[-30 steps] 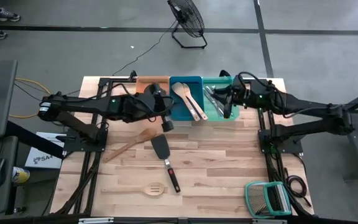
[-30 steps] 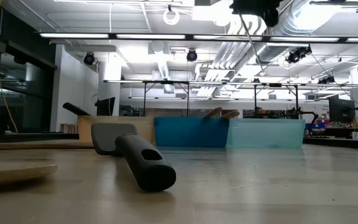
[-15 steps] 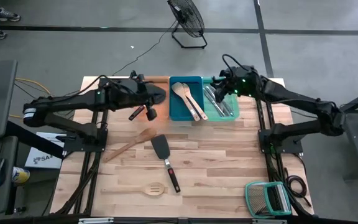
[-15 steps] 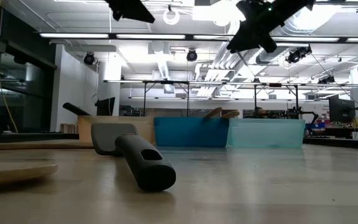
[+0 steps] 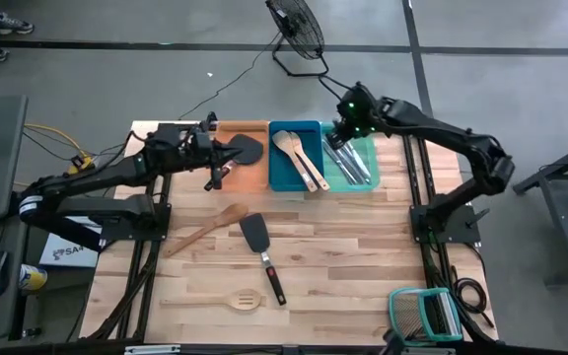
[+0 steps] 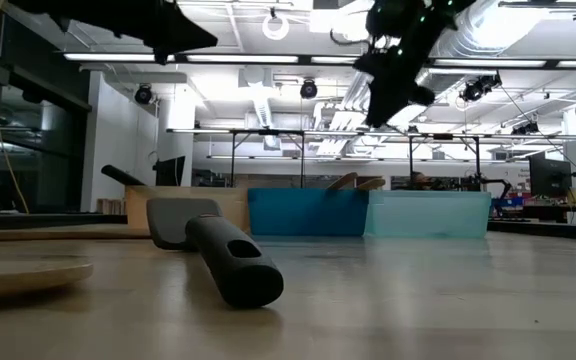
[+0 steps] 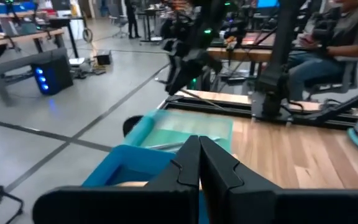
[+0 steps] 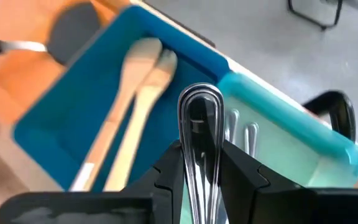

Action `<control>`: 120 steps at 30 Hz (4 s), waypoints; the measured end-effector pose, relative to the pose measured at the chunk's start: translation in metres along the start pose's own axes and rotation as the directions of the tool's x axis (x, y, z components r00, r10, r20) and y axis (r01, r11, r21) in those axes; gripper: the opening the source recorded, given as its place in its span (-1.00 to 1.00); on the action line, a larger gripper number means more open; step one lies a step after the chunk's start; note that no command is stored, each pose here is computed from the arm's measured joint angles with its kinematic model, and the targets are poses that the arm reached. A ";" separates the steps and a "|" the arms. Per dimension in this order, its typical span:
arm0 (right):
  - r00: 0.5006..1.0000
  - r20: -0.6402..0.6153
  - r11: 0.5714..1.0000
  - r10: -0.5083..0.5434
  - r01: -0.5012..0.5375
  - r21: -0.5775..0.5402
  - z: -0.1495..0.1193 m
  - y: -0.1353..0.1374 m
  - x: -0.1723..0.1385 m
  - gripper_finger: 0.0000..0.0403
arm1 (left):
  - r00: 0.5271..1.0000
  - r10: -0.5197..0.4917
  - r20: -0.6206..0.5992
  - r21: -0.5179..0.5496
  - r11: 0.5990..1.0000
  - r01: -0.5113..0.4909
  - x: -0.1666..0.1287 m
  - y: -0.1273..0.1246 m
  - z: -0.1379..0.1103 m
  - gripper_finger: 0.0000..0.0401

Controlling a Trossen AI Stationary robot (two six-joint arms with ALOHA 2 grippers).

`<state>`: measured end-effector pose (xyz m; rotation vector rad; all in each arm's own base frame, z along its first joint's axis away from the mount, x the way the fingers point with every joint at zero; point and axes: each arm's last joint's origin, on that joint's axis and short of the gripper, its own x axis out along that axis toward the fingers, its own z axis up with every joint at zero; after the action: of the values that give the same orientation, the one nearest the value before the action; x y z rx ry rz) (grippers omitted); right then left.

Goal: Pick & Place Kitchen Items
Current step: Put the silver knife into the green bin, then put the black silicone spatula into the blue bin

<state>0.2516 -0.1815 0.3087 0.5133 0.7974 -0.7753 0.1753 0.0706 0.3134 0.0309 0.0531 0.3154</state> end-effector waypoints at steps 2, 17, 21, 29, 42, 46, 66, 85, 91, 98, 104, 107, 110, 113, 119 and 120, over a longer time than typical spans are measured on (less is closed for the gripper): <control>1.000 -0.025 1.000 -0.015 0.015 0.007 0.001 -0.003 0.010 -0.65 | 1.000 -0.013 0.003 -0.017 1.000 0.013 -0.003 0.001 -0.006 -1.00; 0.974 -0.195 0.991 -0.114 0.125 0.043 -0.005 -0.024 0.076 -0.65 | 0.994 -0.106 -0.013 -0.027 0.994 0.106 -0.004 -0.002 -0.014 -1.00; 0.961 -0.247 0.989 -0.120 0.137 0.054 -0.010 -0.027 0.090 -0.65 | 0.993 -0.118 -0.016 -0.029 0.993 0.118 -0.004 -0.003 -0.015 -1.00; 0.947 -0.294 0.983 -0.128 0.161 0.090 -0.014 -0.035 0.108 -0.65 | 0.985 -0.171 -0.030 -0.057 0.984 0.169 -0.005 -0.004 -0.016 -1.00; 0.927 -0.346 0.976 -0.148 0.193 0.100 -0.021 -0.043 0.132 -0.65 | 0.984 -0.173 -0.030 -0.057 0.984 0.171 -0.004 -0.004 -0.016 -1.00; 0.934 -0.325 0.971 -0.149 0.200 0.129 -0.019 -0.045 0.133 -0.65 | 0.984 -0.174 -0.030 -0.057 0.983 0.172 -0.004 -0.004 -0.016 -1.00; 0.928 -0.351 0.970 -0.126 0.188 0.151 -0.027 -0.046 0.164 -0.65 | 0.984 -0.175 -0.030 -0.058 0.983 0.173 -0.004 -0.004 -0.016 -1.00; 0.934 -0.343 0.985 -0.097 0.140 0.100 -0.030 -0.049 0.183 -0.51 | 0.984 -0.173 -0.031 -0.058 0.984 0.171 -0.004 -0.004 -0.016 -1.00; 0.932 -0.350 0.985 -0.096 0.138 0.099 -0.032 -0.049 0.184 -0.22 | 0.984 -0.173 -0.035 -0.060 0.984 0.171 -0.004 -0.004 -0.016 -1.00; 0.932 -0.355 0.988 -0.070 0.114 0.105 -0.032 -0.049 0.184 -0.22 | 0.984 -0.169 -0.054 -0.064 0.984 0.165 -0.004 -0.004 -0.018 -1.00; 0.935 -0.354 0.990 -0.020 0.067 0.120 -0.029 -0.046 0.175 -0.23 | 0.984 -0.168 -0.060 -0.066 0.984 0.164 -0.004 -0.004 -0.019 -1.00; 0.948 -0.318 0.991 -0.017 0.058 0.121 -0.022 -0.046 0.163 -0.23 | 0.984 -0.166 -0.060 -0.066 0.984 0.163 -0.004 -0.004 -0.019 -1.00; 0.960 -0.281 0.993 -0.008 0.040 0.109 -0.014 -0.046 0.147 -0.23 | 0.984 -0.166 -0.060 -0.066 0.985 0.162 -0.004 -0.004 -0.019 -1.00; 0.968 -0.252 0.994 0.001 0.028 0.110 -0.008 -0.044 0.124 -0.23 | 0.984 -0.165 -0.060 -0.066 0.985 0.161 -0.004 -0.004 -0.019 -1.00; 0.971 -0.238 1.000 0.010 -0.005 0.021 -0.005 -0.036 0.080 -0.23 | 0.984 -0.165 -0.060 -0.066 0.985 0.161 -0.004 -0.004 -0.019 -1.00; 0.970 -0.242 1.000 0.013 -0.016 -0.010 -0.005 -0.033 0.073 -0.23 | 0.984 -0.165 -0.060 -0.069 0.985 0.161 -0.004 -0.004 -0.019 -1.00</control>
<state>0.2568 -0.2291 0.2435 0.6100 1.0223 -0.7014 0.1712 0.0657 0.2949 -0.0469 0.1102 0.1541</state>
